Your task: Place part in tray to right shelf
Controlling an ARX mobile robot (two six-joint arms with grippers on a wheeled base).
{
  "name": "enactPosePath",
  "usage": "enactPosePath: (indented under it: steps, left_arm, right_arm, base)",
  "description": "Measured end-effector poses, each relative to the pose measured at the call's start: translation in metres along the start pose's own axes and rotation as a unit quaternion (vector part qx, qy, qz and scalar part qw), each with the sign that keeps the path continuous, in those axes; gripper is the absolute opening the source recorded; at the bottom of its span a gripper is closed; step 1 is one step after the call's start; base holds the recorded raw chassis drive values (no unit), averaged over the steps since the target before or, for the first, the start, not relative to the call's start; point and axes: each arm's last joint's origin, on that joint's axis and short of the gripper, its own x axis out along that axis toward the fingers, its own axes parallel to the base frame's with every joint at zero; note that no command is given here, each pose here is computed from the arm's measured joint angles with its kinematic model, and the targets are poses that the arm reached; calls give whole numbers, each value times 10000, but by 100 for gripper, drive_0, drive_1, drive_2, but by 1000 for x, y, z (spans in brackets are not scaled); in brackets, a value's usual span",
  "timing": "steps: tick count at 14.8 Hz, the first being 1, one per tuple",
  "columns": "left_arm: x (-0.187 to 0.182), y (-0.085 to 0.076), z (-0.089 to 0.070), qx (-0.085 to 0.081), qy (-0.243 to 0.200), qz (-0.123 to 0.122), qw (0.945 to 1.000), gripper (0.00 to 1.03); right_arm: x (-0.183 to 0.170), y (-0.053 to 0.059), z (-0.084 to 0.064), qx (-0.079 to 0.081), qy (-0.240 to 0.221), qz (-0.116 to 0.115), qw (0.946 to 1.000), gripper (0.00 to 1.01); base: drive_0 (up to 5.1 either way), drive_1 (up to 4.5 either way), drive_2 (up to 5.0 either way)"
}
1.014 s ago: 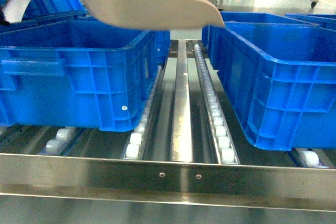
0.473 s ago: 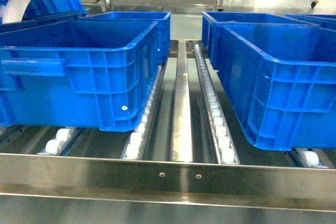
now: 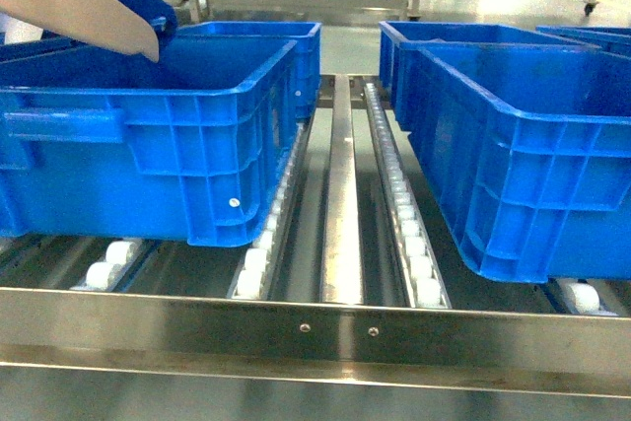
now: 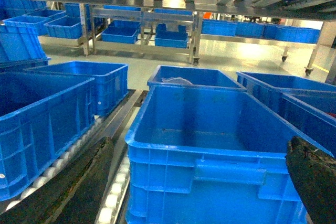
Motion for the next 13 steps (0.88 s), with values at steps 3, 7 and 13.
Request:
enactPosePath:
  steps: [3, 7, 13]
  left_arm:
    - [-2, 0, 5, -21, 155, -105, 9998, 12]
    - [-72, 52, 82, -1457, 202, -816, 9857, 12]
    - [-126, 108, 82, 2455, 3079, -2681, 8792, 12]
  right_arm:
    - [0, 0, 0, 0, 0, 0, 10000, 98]
    - [0, 0, 0, -2, 3, 0, 10000, 98]
    - [-9, -18, -19, 256, 668, 164, 9973, 52]
  base:
    - [0, 0, 0]
    - [0, 0, 0]
    - [0, 0, 0]
